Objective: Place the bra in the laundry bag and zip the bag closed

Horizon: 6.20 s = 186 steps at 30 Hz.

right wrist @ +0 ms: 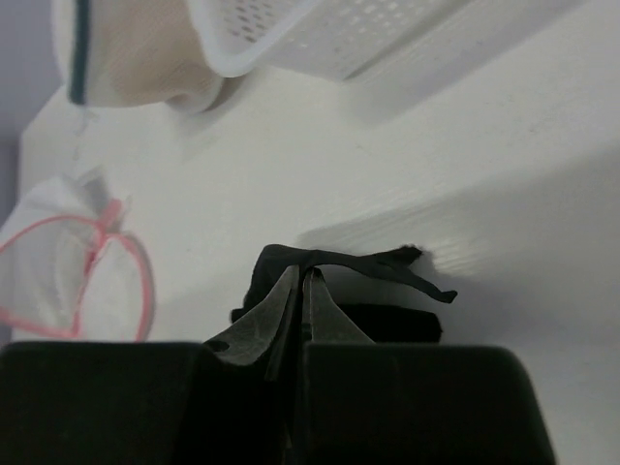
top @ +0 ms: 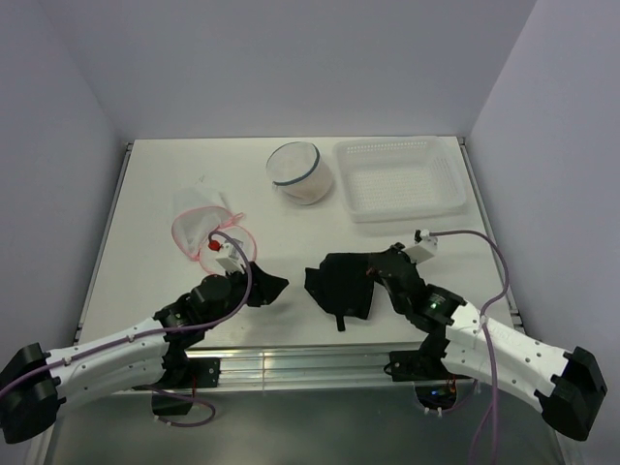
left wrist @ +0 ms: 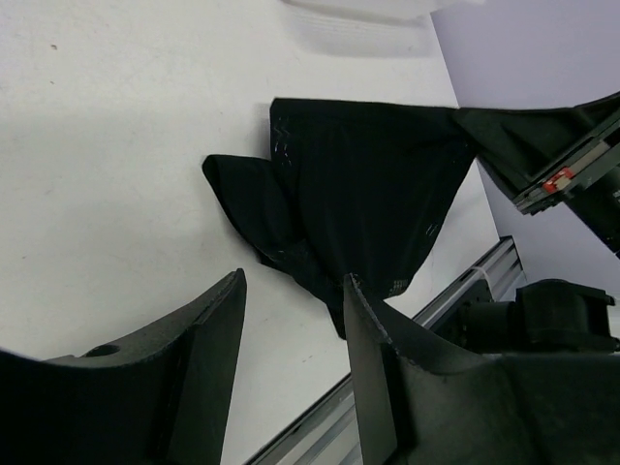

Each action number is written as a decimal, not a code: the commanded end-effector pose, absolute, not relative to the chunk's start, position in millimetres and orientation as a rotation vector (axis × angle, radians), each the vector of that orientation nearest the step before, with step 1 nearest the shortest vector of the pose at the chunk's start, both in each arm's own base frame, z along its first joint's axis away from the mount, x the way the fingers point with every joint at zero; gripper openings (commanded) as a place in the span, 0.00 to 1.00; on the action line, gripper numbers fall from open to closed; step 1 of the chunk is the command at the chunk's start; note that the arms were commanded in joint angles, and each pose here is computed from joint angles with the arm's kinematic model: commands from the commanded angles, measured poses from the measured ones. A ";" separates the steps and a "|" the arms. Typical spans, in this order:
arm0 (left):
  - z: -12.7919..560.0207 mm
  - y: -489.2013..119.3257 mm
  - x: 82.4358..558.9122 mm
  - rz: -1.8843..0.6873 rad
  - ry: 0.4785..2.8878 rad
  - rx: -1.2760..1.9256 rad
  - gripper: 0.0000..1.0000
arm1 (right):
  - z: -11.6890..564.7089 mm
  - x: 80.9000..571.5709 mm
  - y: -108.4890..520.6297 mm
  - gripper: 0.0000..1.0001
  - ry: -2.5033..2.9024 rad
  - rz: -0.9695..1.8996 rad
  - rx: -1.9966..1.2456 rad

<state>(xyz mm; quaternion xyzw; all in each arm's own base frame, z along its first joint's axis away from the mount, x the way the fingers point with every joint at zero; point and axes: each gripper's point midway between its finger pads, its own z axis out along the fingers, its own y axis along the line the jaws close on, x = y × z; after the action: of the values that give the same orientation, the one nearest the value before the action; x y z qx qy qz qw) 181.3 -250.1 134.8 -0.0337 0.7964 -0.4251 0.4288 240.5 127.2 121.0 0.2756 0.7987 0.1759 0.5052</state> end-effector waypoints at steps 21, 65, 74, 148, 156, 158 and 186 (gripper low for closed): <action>134.4 -270.4 180.3 -1.136 1.994 -0.039 0.48 | 115.5 224.8 210.1 0.00 2.078 0.789 0.408; 104.0 -348.5 243.8 -0.829 2.048 0.338 0.53 | 101.5 101.8 202.6 0.80 2.492 1.093 0.657; 90.6 -352.4 239.8 -0.844 2.068 0.357 0.52 | 85.9 90.2 199.2 0.81 2.529 1.116 0.765; 181.2 -38.3 308.4 0.128 1.992 -0.656 0.51 | 114.1 189.8 215.3 0.02 2.087 0.960 0.758; 156.2 10.4 330.8 0.144 2.027 -0.836 0.52 | 115.6 186.3 222.2 0.01 2.095 1.014 0.738; 152.5 12.6 335.3 0.149 2.037 -0.840 0.53 | 116.5 186.3 223.2 0.01 2.097 1.017 0.735; 105.6 35.2 375.4 0.285 2.084 -0.886 0.52 | 122.1 183.2 222.4 0.01 2.078 1.057 0.707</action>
<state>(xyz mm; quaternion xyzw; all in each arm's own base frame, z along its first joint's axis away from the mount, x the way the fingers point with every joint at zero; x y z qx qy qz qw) 364.8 28.9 86.9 -0.3397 0.8493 0.1103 0.3889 176.8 218.9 108.1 0.2738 0.8136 0.3915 0.3314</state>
